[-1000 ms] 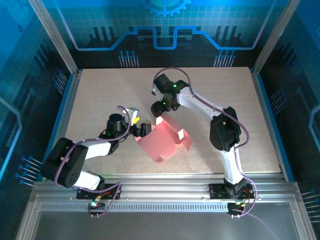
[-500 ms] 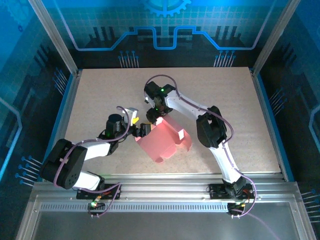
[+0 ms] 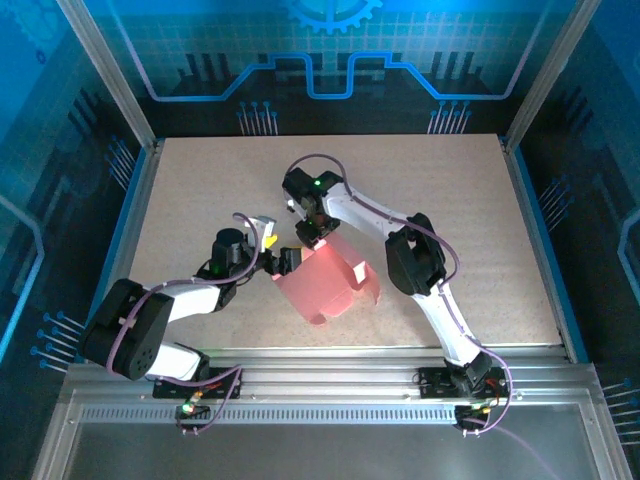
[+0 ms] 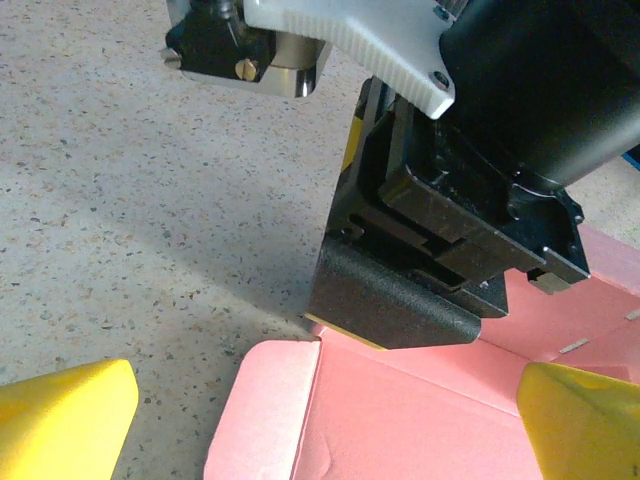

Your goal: Fold the paper box

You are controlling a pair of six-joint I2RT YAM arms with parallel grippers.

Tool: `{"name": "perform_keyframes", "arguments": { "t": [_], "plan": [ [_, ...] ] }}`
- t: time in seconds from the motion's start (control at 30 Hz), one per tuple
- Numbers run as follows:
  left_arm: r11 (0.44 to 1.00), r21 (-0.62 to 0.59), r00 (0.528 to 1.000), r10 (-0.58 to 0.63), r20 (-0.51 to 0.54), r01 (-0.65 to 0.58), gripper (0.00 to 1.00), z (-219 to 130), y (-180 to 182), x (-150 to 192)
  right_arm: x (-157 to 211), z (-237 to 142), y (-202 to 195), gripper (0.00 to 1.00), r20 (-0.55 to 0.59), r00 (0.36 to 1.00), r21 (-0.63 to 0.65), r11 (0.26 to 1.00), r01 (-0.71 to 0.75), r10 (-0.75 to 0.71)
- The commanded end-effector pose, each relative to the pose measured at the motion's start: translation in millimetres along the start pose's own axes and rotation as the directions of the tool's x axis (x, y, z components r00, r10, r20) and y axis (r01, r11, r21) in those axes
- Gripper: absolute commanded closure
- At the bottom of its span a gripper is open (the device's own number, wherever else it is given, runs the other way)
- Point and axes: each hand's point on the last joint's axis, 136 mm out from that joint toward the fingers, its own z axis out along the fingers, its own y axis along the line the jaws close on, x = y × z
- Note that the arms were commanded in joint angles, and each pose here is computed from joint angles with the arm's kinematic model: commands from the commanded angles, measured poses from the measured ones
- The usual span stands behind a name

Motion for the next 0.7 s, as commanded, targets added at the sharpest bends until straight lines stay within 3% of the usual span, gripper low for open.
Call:
{"name": "perform_keyframes", "arguments": {
  "t": [0.0, 0.23, 0.33, 0.4, 0.5, 0.6, 0.67],
  "plan": [
    [0.999, -0.018, 1.0, 0.027, 0.012, -0.027, 0.01, -6.0, 3.2, -0.8, 2.0, -2.8, 2.6, 0.49, -0.02, 0.999, 0.026, 0.999, 0.028, -0.027],
    [0.999, -0.035, 0.999, 0.037, 0.029, -0.036, 0.01, -12.6, 3.9, -5.4, 8.9, 5.6, 5.2, 0.59, -0.053, 0.998, 0.04, 0.998, 0.037, -0.035],
    [0.998, -0.039, 0.999, 0.042, 0.027, -0.041, 0.01, -14.2, 3.7, -5.8, 9.9, 7.6, 4.6, 0.59, -0.057, 0.998, 0.045, 0.998, 0.035, -0.032],
    [0.998, -0.041, 0.999, 0.043, 0.027, -0.042, 0.01, -14.9, 3.9, -5.4, 8.7, 6.4, 3.8, 0.55, -0.054, 0.998, 0.048, 0.998, 0.035, -0.033],
    [0.998, -0.042, 0.999, 0.042, 0.027, -0.041, 0.01, -15.2, 4.4, -5.0, 7.4, 5.9, 4.0, 0.36, -0.052, 0.998, 0.047, 0.998, 0.035, -0.033],
    [0.998, -0.043, 0.999, 0.043, 0.029, -0.042, 0.01, -15.3, 4.5, -5.6, 7.7, 6.4, 4.3, 0.35, -0.055, 0.998, 0.045, 0.998, 0.037, -0.034],
    [0.998, -0.042, 0.999, 0.043, 0.027, -0.042, 0.01, -15.4, 4.4, -4.6, 8.4, 7.6, 4.5, 0.42, -0.06, 0.997, 0.043, 0.998, 0.041, -0.038]
  ]
}}
